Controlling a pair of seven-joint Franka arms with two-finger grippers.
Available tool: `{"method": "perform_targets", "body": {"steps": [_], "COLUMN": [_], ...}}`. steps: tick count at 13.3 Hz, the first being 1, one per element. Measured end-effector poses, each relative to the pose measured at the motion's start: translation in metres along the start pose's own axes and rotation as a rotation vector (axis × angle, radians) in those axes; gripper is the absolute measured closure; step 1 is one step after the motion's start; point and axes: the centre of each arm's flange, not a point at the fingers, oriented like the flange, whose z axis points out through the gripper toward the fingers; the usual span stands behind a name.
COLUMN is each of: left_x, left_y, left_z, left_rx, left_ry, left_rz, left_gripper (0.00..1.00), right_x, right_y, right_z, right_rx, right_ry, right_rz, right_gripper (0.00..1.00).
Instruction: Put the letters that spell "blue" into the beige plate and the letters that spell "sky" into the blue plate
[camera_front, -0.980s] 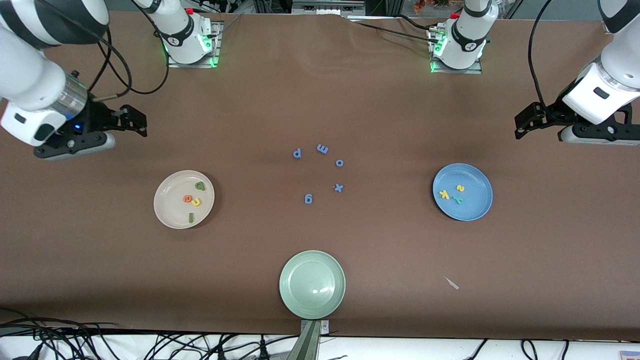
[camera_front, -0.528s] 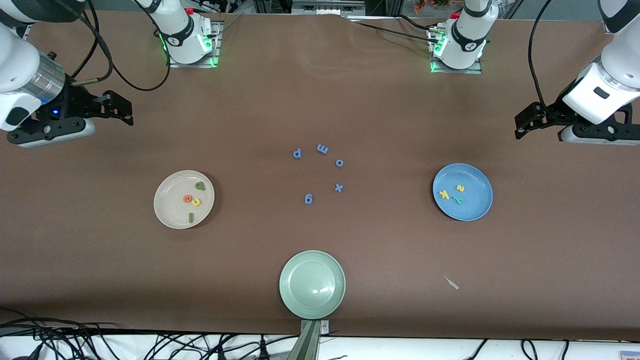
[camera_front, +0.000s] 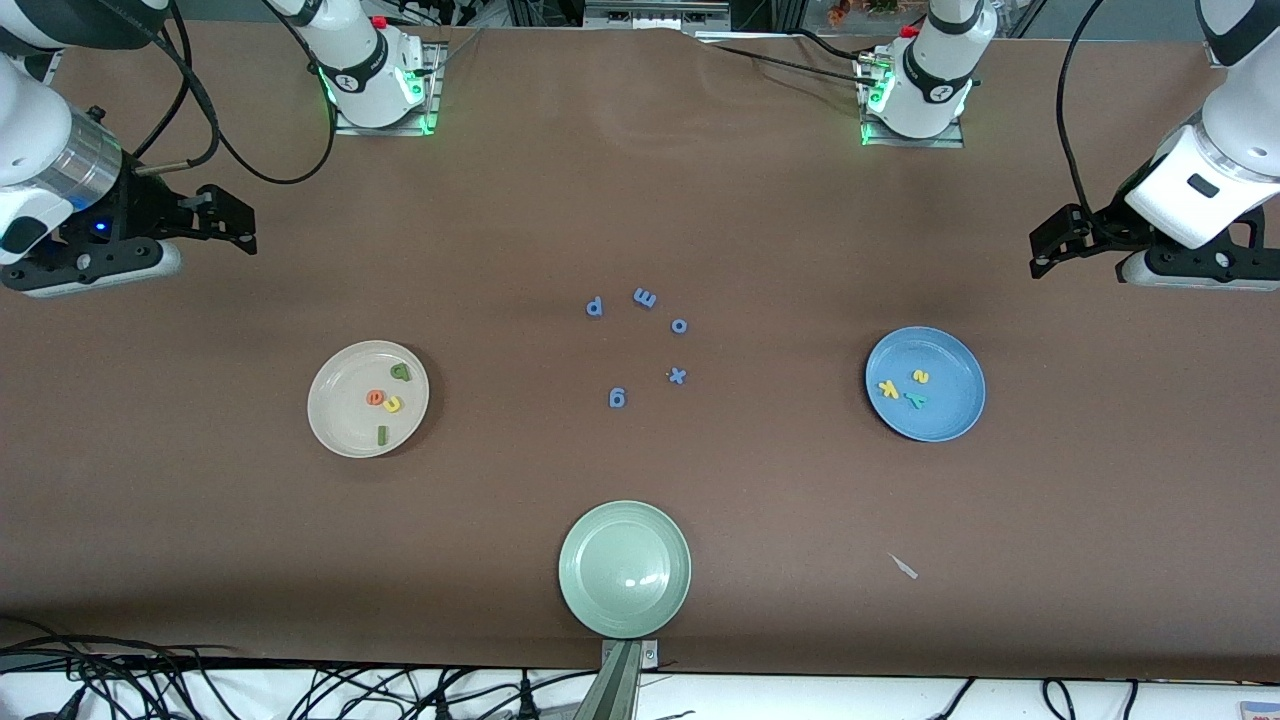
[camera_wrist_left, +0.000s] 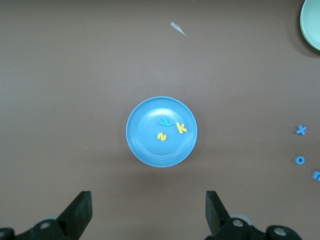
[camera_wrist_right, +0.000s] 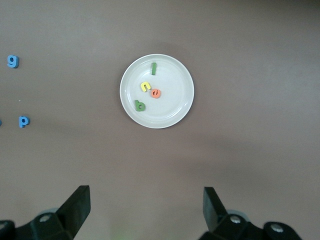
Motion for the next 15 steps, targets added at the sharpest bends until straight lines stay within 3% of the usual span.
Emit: {"method": "perform_targets", "body": {"steps": [6,15], "left_x": [0.001,0.001], "left_y": [0.001,0.002], "left_z": [-0.004,-0.005], "left_rx": [0.000,-0.001], "left_ry": [0.009,0.010], "left_rz": [0.001,0.001], "left_gripper": [0.00,0.00], "right_x": [0.009,0.012], "right_y": [0.002,0.024], "right_z": [-0.017,-0.007], "right_rx": [-0.009,-0.020], "right_ry": [0.048,0.029], "right_rz": [0.003,0.038], "right_gripper": [0.00,0.00]}}
